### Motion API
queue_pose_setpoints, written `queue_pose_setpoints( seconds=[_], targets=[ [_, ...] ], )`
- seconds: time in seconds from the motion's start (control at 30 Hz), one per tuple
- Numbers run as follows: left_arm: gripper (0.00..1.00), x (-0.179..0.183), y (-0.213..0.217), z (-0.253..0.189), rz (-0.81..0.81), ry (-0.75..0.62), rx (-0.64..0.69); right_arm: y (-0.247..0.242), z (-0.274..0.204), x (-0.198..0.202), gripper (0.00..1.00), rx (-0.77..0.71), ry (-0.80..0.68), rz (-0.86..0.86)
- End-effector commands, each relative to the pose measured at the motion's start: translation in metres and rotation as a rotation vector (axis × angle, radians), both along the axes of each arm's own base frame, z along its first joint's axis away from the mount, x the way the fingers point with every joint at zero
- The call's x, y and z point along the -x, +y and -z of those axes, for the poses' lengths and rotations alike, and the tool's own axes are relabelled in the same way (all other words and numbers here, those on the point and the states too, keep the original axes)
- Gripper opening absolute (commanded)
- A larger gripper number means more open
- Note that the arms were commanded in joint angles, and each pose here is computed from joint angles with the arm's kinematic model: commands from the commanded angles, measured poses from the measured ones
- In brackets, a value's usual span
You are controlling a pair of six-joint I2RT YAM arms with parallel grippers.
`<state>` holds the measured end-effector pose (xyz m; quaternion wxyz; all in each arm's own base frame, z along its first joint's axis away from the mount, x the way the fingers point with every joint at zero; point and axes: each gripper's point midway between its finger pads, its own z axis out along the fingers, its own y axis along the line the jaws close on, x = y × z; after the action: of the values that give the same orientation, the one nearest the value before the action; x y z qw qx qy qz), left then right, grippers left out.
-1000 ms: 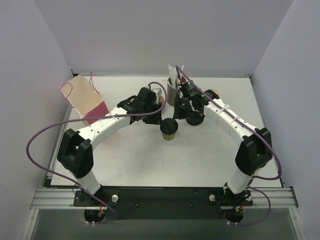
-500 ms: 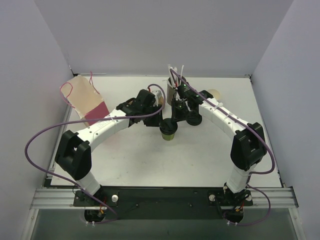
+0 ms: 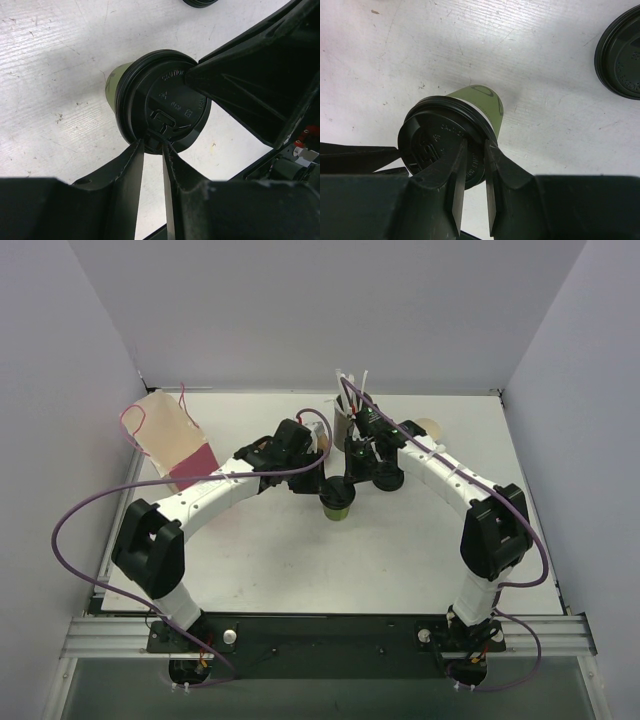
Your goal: Pack the takeout coffee
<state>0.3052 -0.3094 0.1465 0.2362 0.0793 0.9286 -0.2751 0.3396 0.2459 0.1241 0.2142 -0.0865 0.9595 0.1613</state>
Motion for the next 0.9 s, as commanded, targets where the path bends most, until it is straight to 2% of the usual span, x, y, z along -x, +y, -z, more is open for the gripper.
queue_pose_setpoints(
  seconds=[0.0,0.87],
  targets=[
    [0.32,-0.005,-0.006,0.007,0.003,-0.011,0.0,-0.001,0.009,0.004,0.16,0.01,0.03,0.008],
    [0.29,0.003,0.009,0.057,0.012,0.032,-0.184,-0.012,0.043,0.043,0.11,0.071,0.136,0.09]
  ],
)
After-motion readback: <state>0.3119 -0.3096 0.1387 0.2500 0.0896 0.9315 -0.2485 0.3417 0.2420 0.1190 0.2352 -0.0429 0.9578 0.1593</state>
